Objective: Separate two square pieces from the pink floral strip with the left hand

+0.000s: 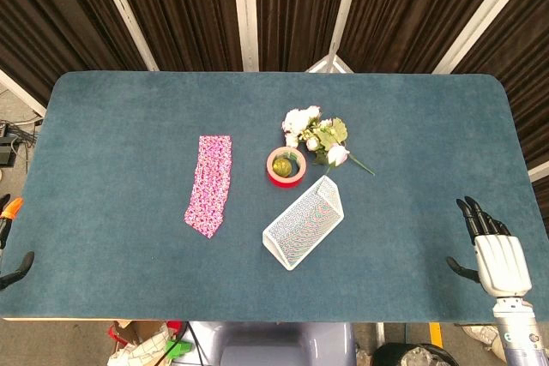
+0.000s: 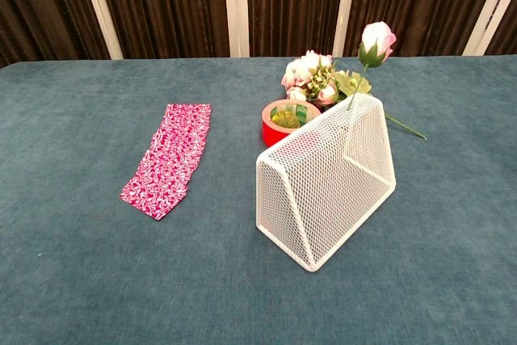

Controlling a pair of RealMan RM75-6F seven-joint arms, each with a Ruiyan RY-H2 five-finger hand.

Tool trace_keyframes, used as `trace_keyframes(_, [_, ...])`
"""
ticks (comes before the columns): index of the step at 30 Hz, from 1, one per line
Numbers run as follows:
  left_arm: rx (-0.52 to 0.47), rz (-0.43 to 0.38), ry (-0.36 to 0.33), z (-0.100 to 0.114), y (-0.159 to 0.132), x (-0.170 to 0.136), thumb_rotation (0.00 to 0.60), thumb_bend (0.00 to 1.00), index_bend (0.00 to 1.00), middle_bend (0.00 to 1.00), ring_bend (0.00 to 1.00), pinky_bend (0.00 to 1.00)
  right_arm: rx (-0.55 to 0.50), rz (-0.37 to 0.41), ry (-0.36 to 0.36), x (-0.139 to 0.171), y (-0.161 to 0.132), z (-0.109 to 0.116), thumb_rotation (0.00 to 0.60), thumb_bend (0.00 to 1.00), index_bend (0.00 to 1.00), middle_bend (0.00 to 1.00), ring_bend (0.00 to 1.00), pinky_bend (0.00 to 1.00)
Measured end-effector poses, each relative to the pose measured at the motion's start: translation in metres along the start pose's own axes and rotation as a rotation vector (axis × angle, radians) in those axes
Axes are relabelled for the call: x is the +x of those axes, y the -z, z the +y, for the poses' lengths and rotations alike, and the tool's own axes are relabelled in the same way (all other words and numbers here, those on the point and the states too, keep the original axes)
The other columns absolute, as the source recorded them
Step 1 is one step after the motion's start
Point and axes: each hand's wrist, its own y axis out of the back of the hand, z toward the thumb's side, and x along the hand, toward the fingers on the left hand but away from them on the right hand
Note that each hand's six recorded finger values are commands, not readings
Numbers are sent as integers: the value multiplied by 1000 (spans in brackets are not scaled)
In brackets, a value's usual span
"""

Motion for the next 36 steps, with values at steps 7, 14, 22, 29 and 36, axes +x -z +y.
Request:
trace_keyframes(7, [6, -11, 7, -2, -3, -1, 600, 461, 72, 0, 0, 169, 5, 1, 3, 1, 1, 1, 600, 181, 0, 94, 225, 300])
trace_keyframes(14, [7, -17, 14, -4, -4, 2, 600, 461, 61, 0, 0, 169, 12, 3, -13, 1, 0, -3, 600, 181, 0, 94, 225, 300])
trace_keyframes(22, [16, -56, 32, -13, -8, 10, 600, 465, 61, 0, 35, 201, 1, 3, -5, 2, 0, 0, 600, 182, 0, 94, 228, 300])
trace_keyframes(29, [-24, -108, 45, -18, -16, 17, 600, 465, 61, 6, 38, 210, -15, -11, -5, 1, 5, 2, 600, 180, 0, 95, 230, 300])
trace_keyframes(36, [-53, -174, 122, -25, -31, 30, 600, 472, 61, 104, 98, 264, -20, -8, -10, 1, 5, 1, 600, 181, 0, 94, 231, 300])
